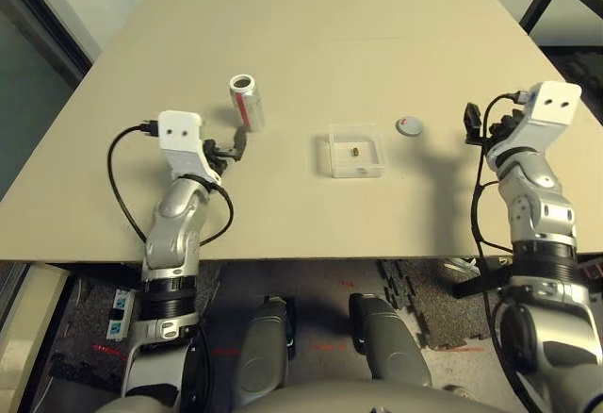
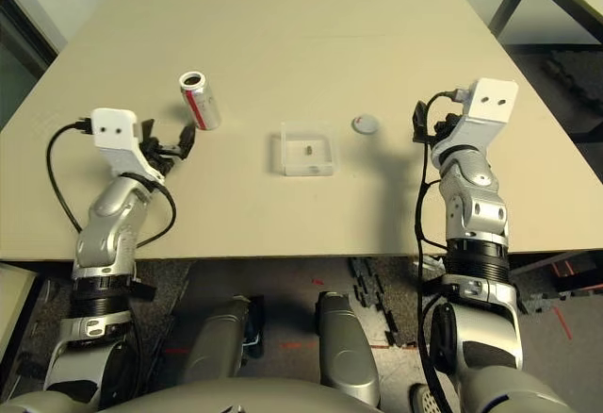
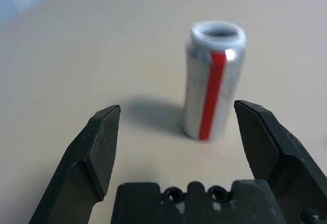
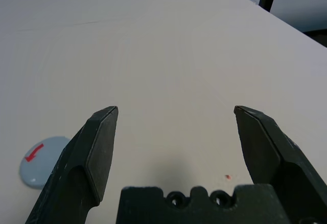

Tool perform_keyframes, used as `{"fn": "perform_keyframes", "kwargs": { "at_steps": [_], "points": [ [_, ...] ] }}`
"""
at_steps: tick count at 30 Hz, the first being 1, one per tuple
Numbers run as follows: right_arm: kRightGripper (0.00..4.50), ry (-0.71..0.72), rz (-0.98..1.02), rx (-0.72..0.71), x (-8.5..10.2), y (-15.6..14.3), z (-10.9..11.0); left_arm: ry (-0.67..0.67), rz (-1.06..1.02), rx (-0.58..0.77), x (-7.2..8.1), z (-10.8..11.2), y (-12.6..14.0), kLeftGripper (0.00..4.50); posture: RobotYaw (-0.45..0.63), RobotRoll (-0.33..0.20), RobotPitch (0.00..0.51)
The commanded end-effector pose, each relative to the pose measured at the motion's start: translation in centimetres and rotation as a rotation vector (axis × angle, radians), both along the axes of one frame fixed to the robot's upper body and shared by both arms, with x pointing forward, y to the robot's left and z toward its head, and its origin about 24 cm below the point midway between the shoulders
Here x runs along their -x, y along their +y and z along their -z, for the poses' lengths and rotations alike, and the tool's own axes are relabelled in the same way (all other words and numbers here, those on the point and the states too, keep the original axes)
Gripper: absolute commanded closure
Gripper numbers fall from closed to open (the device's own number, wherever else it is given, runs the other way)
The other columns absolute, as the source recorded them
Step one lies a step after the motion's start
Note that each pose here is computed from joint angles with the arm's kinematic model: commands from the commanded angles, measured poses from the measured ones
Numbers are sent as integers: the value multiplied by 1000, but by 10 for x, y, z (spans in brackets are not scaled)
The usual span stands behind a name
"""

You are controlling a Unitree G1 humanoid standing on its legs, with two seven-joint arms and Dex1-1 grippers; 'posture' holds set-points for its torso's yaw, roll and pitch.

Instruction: Pour the medicine from the bottle into the box.

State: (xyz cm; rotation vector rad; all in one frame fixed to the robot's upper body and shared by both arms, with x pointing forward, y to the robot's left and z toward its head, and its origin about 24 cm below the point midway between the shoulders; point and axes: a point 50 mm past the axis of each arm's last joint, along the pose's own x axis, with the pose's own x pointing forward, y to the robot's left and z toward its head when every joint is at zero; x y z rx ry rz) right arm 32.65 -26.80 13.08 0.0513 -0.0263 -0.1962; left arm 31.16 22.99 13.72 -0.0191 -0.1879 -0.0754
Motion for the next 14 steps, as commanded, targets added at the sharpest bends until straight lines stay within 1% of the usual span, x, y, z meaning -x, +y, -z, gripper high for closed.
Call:
{"fn": "perform_keyframes", "kwargs": {
  "at_steps": [1,5,8,11,14],
  "points": [
    [0,2,51,0,5,-14,0,-81,-64,-5,-15,-11,42,34,-50,0,195],
    [0,1,83,8,4,-27,1,-98,-178,-7,-29,-17,79,34,-49,0,184],
    [0,-3,116,9,4,-34,4,-89,-244,-20,-33,-20,100,34,-53,0,175],
    [0,-8,145,6,5,-41,6,-71,-290,-11,-34,-15,109,34,-67,0,161],
    [0,-14,163,4,6,-44,7,-54,-300,9,-35,-8,108,34,-83,0,153]
  ]
}}
